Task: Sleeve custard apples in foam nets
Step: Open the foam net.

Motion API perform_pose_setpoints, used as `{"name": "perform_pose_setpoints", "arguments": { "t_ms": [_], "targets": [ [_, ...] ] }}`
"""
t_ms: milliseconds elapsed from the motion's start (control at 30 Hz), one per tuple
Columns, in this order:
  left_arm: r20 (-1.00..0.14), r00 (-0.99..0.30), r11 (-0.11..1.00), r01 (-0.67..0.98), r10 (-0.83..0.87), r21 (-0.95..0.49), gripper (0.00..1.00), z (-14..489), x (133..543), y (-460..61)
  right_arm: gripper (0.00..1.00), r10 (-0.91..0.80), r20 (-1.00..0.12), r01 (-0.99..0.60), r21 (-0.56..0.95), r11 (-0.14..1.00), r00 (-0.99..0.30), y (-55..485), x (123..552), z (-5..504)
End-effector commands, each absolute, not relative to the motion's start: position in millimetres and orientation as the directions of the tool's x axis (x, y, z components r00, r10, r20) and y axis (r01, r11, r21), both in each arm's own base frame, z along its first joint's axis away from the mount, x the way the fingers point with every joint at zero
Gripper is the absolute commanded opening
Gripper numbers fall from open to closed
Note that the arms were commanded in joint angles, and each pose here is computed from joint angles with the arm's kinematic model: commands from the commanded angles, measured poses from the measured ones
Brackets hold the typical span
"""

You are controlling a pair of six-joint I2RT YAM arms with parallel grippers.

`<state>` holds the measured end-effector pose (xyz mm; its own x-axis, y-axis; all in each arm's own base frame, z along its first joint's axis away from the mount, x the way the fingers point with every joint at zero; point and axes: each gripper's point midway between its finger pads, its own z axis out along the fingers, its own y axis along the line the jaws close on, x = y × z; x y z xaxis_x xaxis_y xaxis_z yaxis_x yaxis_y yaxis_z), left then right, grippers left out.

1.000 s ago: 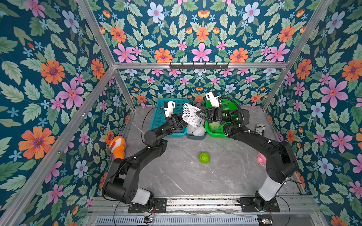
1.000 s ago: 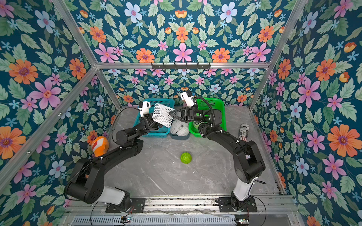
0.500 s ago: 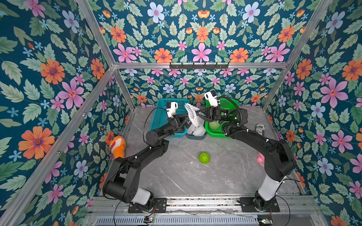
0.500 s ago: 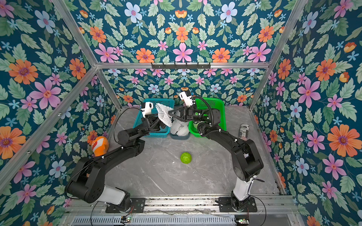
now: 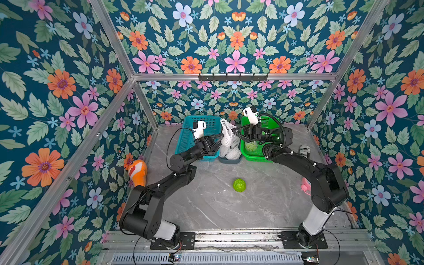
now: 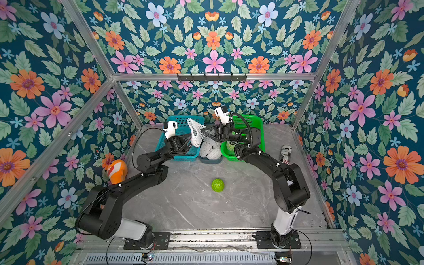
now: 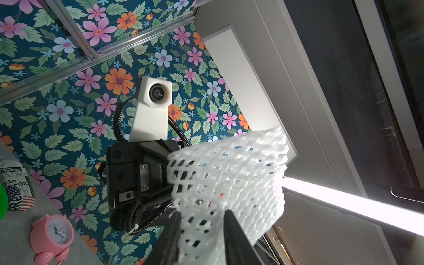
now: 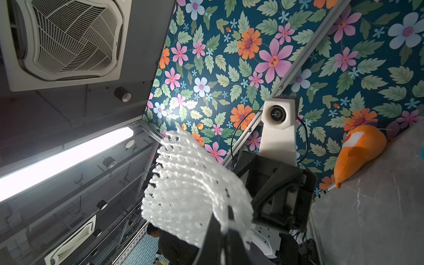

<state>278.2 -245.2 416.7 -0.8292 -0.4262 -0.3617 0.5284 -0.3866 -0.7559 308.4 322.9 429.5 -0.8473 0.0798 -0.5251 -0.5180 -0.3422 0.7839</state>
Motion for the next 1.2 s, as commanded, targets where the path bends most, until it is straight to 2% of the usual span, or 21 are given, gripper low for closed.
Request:
{"name": "perform_pose_setpoints", "arguments": {
  "t_ms": [0,167,233,467,500,567,633,800,1000,1167],
  "targets": [
    [-0.421,-0.787,-0.410,0.601,-0.450,-0.686,0.23,429,265,-237,0.00,0.101,-0.556,-0.550,0.752,-0.364,-0.825,317,303,439],
    [-0.403,-0.792,-0.398,0.589,-0.458,-0.704,0.10,422,271,-233,0.00,0.086,-0.541,-0.532,0.768,-0.356,-0.837,318,302,432],
    [-0.403,-0.794,-0.395,0.585,-0.454,-0.708,0.00,419,272,-234,0.00,0.077,-0.539,-0.529,0.772,-0.353,-0.839,317,301,429],
    [-0.392,-0.805,-0.380,0.566,-0.444,-0.732,0.01,406,278,-237,0.00,0.066,-0.485,-0.480,0.821,-0.308,-0.872,309,303,398],
    [-0.391,-0.807,-0.379,0.564,-0.442,-0.734,0.09,405,278,-238,0.00,0.073,-0.476,-0.474,0.828,-0.300,-0.877,307,304,394],
    [-0.388,-0.809,-0.379,0.560,-0.441,-0.737,0.15,404,279,-238,0.00,0.077,-0.476,-0.477,0.829,-0.294,-0.876,305,303,391],
    [-0.390,-0.811,-0.380,0.559,-0.437,-0.737,0.27,404,278,-239,0.00,0.088,-0.479,-0.483,0.825,-0.294,-0.873,304,302,392],
    [-0.398,-0.821,-0.389,0.552,-0.410,-0.737,0.37,403,273,-247,0.00,0.139,-0.485,-0.503,0.809,-0.304,-0.864,302,308,401],
    [-0.415,-0.825,-0.398,0.553,-0.384,-0.732,0.35,404,265,-253,0.00,0.183,-0.486,-0.519,0.795,-0.314,-0.855,301,313,410],
    [-0.412,-0.827,-0.395,0.549,-0.382,-0.736,0.21,401,265,-253,0.00,0.199,-0.486,-0.525,0.792,-0.313,-0.851,300,316,411]
  ]
}}
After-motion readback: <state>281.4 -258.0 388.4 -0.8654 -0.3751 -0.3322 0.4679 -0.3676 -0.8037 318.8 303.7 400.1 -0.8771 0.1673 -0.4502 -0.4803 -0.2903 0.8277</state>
